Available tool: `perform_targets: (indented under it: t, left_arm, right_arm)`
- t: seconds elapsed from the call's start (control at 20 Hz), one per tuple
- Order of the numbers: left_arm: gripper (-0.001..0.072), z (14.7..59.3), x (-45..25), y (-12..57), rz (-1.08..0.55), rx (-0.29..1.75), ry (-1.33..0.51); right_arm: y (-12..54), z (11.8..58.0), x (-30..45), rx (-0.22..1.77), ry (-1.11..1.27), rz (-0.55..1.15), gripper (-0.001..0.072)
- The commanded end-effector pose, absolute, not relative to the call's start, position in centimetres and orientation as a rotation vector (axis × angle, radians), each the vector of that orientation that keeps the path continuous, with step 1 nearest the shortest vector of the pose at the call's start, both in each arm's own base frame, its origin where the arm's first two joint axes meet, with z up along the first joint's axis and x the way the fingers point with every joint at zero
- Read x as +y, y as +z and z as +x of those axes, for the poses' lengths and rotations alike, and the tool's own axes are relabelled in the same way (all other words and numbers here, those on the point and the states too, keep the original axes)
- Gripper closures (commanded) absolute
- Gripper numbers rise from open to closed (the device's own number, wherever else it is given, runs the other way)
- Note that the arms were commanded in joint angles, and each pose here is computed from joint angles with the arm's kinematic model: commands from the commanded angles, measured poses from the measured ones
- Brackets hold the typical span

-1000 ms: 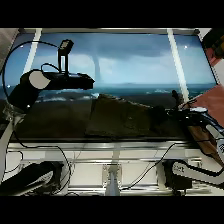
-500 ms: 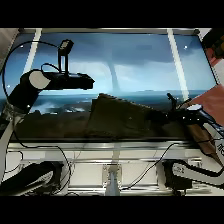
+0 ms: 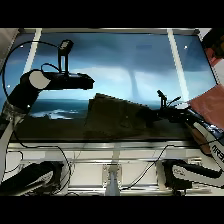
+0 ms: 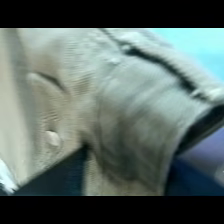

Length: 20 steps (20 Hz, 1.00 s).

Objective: Fold the clothes and pants, and hang the long-sleeved shirts on hangers.

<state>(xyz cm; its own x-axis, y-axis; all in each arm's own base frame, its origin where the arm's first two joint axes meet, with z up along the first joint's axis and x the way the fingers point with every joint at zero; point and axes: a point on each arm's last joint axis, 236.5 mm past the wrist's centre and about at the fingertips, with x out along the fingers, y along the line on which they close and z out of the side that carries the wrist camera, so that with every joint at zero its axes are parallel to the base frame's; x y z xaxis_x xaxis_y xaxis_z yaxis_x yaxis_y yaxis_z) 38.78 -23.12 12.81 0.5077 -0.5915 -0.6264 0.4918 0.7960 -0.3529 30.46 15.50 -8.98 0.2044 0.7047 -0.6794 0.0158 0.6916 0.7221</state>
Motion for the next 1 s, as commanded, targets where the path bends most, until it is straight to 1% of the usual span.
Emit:
perform_targets:
  t: [0.0,0.05,0.1,0.15,0.25,0.4,0.5,0.6,0.7,0.8,0.95]
  left_arm:
    - [0.0682,38.8,-23.1,12.9,-0.135,0.805,-0.655]
    - [0.0682,38.8,-23.1,12.9,-0.135,0.805,-0.655]
    - [0.0682,38.8,-23.1,12.9,-0.135,0.805,-0.655]
    - [0.0682,38.8,-23.1,12.9,-0.135,0.805,-0.655]
    - [0.0682,38.8,-23.1,12.9,-0.135,0.805,-0.655]
    - [0.0682,38.7,-23.1,12.9,-0.135,0.807,-0.656]
    - [0.0682,38.7,-23.1,12.9,-0.134,0.808,-0.656]
    - [0.0682,38.7,-23.1,12.9,-0.134,0.808,-0.656]
    - [0.0682,38.7,-23.1,12.9,-0.134,0.808,-0.656]
    - [0.0682,38.7,-23.1,12.9,-0.134,0.808,-0.656]
    - [0.0682,38.7,-23.1,12.8,-0.134,0.808,-0.656]
  right_arm:
    - [-7.0,32.8,16.9,1.196,0.529,0.829,0.0441]
    - [-6.4,33.7,17.0,1.163,0.512,0.879,0.0518]
    - [-5.6,34.7,17.1,1.123,0.506,0.929,0.0615]
    - [-4.6,35.6,17.3,1.078,0.512,0.975,0.0634]
    - [-2.1,37.1,17.7,0.988,0.573,0.989,0.0634]
    - [3.7,39.8,17.8,0.873,0.697,0.948,0.0634]
    - [9.4,42.1,16.6,0.738,0.755,0.892,0.0634]
    - [15.2,44.2,13.8,0.589,0.745,0.789,0.0635]
    - [20.0,45.6,9.6,0.490,0.654,0.693,0.0635]
    - [23.7,46.6,3.8,0.426,0.476,0.640,0.0635]
    - [29.1,45.4,-6.7,0.321,0.176,0.579,0.0635]
